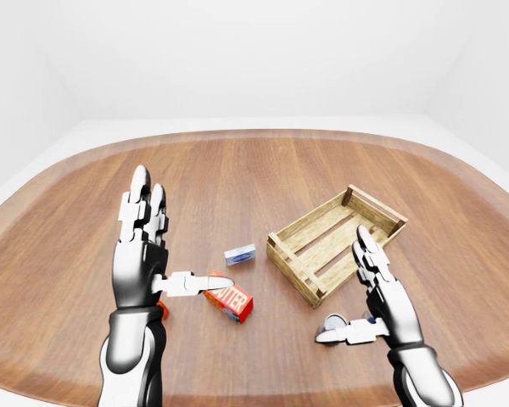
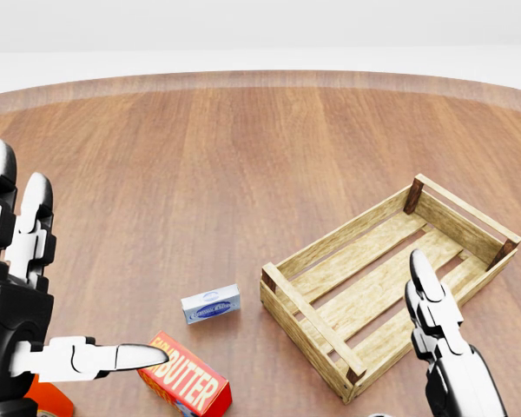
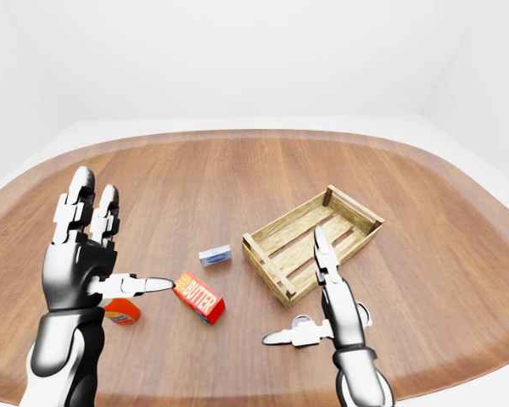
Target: Pick up the tomato sauce, and put it in the wooden tray.
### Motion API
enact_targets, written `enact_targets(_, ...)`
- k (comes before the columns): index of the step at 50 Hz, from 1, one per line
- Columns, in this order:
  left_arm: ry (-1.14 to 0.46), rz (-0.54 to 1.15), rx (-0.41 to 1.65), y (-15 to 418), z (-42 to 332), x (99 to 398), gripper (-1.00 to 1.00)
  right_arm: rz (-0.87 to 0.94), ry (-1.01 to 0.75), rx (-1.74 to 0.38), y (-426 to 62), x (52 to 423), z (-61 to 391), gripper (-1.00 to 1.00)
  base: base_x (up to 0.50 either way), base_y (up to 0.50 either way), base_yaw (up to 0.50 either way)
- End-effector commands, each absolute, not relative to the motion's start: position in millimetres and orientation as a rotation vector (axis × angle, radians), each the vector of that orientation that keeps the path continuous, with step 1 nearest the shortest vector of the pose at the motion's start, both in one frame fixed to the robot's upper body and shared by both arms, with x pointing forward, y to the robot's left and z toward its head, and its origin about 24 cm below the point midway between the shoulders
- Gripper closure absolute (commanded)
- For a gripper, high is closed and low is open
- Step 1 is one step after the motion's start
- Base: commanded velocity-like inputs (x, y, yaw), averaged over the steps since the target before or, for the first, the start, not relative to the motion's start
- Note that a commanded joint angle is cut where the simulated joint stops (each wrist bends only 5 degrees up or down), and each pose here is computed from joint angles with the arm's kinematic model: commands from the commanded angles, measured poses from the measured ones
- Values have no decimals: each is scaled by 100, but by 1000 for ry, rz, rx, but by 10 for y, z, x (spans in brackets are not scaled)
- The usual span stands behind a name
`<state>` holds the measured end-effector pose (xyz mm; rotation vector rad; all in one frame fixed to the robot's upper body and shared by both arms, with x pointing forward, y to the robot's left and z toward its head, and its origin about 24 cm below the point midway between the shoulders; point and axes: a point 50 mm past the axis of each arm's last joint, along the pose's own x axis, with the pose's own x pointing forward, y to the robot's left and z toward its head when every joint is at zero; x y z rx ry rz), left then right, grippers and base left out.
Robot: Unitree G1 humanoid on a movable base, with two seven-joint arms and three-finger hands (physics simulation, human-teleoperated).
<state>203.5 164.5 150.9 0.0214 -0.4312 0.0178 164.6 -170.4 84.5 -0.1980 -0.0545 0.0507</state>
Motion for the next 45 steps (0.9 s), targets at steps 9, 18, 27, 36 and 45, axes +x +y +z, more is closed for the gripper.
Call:
enact_targets(9, -443, 16, 22, 1641, 1535, 2020, -100, 67, 48, -196, -1754, 1483, 696, -100, 0, 0, 0)
enact_targets(18, -443, 13, 22, 1633, 1534, 2016, -100, 81, 98, -164, -1744, 1445, 585, -100, 0, 0, 0)
enact_targets(27, -443, 13, 22, 1631, 1535, 2011, -100, 91, 125, -148, -1749, 1424, 499, -100, 0, 0, 0)
enact_targets(36, -442, 16, 25, 1643, 1533, 2009, -100, 127, 153, -141, -1728, 1376, 349, -100, 0, 0, 0)
enact_targets(45, -447, 21, 26, 1655, 1543, 2002, -100, 131, 162, -141, -1732, 1385, 289, -100, 0, 0, 0)
